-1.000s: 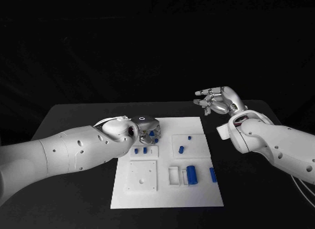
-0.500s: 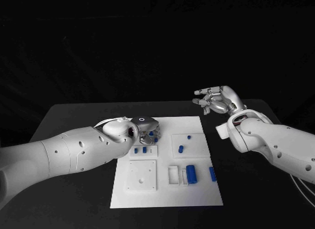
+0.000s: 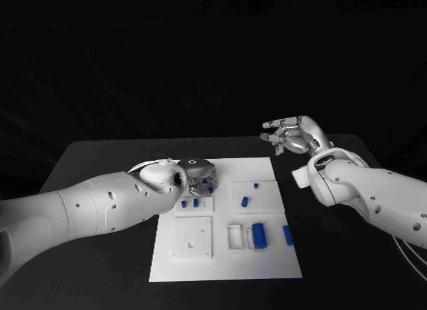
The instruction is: Assemble the parts on the task board
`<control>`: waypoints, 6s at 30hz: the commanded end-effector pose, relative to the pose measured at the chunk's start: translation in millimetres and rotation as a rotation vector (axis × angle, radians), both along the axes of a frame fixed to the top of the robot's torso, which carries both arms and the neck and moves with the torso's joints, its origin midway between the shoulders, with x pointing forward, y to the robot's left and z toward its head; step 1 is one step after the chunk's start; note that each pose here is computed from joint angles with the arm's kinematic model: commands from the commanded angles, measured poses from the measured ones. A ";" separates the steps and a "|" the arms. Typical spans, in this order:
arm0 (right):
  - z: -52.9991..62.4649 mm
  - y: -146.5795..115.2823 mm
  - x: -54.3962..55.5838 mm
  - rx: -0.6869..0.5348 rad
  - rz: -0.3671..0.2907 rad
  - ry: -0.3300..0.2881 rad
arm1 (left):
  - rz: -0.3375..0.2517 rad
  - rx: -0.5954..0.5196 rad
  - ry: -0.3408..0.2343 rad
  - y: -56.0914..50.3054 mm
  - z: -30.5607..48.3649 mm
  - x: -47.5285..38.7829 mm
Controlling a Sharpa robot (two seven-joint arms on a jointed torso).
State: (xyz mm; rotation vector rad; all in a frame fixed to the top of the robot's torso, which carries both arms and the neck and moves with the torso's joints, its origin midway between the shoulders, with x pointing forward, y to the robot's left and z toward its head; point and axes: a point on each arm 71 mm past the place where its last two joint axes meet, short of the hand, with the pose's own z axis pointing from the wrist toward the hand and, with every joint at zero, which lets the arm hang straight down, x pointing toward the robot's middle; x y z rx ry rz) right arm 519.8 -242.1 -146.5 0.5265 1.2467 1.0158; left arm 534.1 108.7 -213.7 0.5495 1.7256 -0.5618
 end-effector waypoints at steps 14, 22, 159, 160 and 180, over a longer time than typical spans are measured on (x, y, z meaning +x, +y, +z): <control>0.7 2.3 -0.8 -0.011 0.019 -0.011 | 0.013 0.008 0.011 0.1 -3.4 0.5; 0.7 2.4 -0.7 -0.011 0.020 -0.012 | 0.013 -0.033 -0.022 2.1 -0.5 -1.0; -0.3 -5.1 -0.2 -0.022 0.008 -0.001 | 0.166 -0.092 0.076 70.1 -6.9 -6.8; -0.7 -5.1 -0.1 -0.025 0.011 0.004 | 0.170 -0.092 0.074 71.3 -6.9 -6.4; -32.3 8.2 0.2 -0.632 0.221 0.206 | 0.450 -0.548 0.118 123.9 26.9 22.0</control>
